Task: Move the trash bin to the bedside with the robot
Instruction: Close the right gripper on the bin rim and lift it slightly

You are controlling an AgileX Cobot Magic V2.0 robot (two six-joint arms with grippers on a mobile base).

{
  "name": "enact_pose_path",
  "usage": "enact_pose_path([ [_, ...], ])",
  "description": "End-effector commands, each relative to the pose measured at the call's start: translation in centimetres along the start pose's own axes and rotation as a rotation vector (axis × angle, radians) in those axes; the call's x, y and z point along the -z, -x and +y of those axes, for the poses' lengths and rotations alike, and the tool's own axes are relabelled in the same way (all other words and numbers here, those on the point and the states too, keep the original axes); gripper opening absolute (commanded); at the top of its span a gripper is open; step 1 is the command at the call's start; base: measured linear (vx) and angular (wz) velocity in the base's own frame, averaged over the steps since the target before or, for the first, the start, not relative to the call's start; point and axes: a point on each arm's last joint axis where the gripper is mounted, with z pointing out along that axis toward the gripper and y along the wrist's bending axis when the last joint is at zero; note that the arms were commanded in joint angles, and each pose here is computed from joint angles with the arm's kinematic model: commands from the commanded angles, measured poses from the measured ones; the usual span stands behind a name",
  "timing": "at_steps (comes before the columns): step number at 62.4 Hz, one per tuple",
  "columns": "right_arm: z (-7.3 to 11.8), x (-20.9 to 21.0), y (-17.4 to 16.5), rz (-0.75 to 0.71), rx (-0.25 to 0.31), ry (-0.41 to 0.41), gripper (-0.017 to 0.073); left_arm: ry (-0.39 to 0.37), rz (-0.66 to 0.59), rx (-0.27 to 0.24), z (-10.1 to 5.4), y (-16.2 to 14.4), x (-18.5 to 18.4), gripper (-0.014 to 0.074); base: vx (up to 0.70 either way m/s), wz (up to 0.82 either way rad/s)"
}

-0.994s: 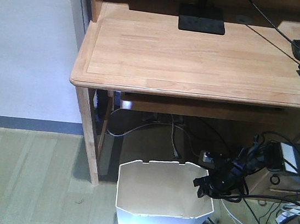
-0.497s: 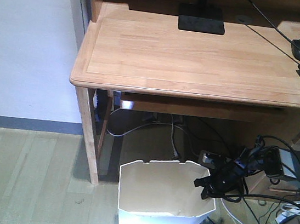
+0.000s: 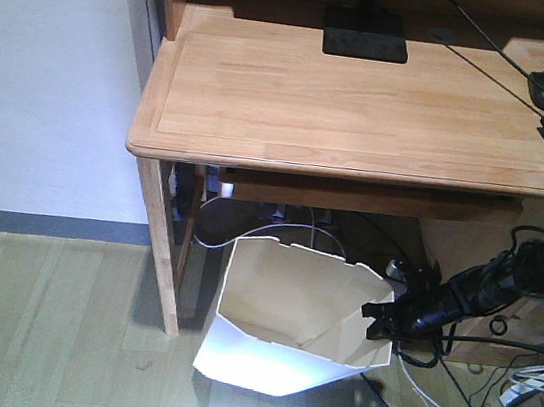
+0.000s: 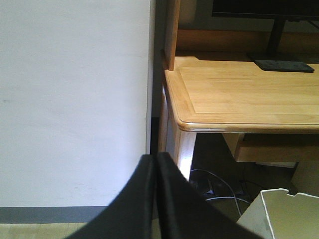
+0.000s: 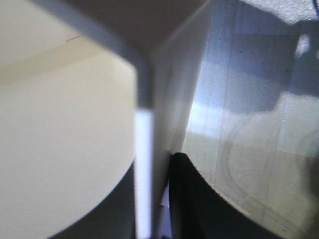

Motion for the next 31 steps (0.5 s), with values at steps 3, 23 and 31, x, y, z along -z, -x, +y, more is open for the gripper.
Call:
enact_pose_path([
  [3, 2.8, 5.0, 0.9, -0.024, 0.082, 0.085, -0.0005, -0.004, -0.065, 0.01, 0.0, 0.1, 0.0, -0.0006, 0.0, 0.0],
  [23, 4.9, 10.4, -1.3, -0.031, 0.144, 0.055, -0.0005, -0.004, -0.065, 0.01, 0.0, 0.1, 0.0, -0.0006, 0.0, 0.0],
  [31, 5.9, 12.3, -2.2, -0.033, 0.171, 0.05, -0.0005, -0.004, -0.065, 0.01, 0.0, 0.1, 0.0, -0.0006, 0.0, 0.0],
])
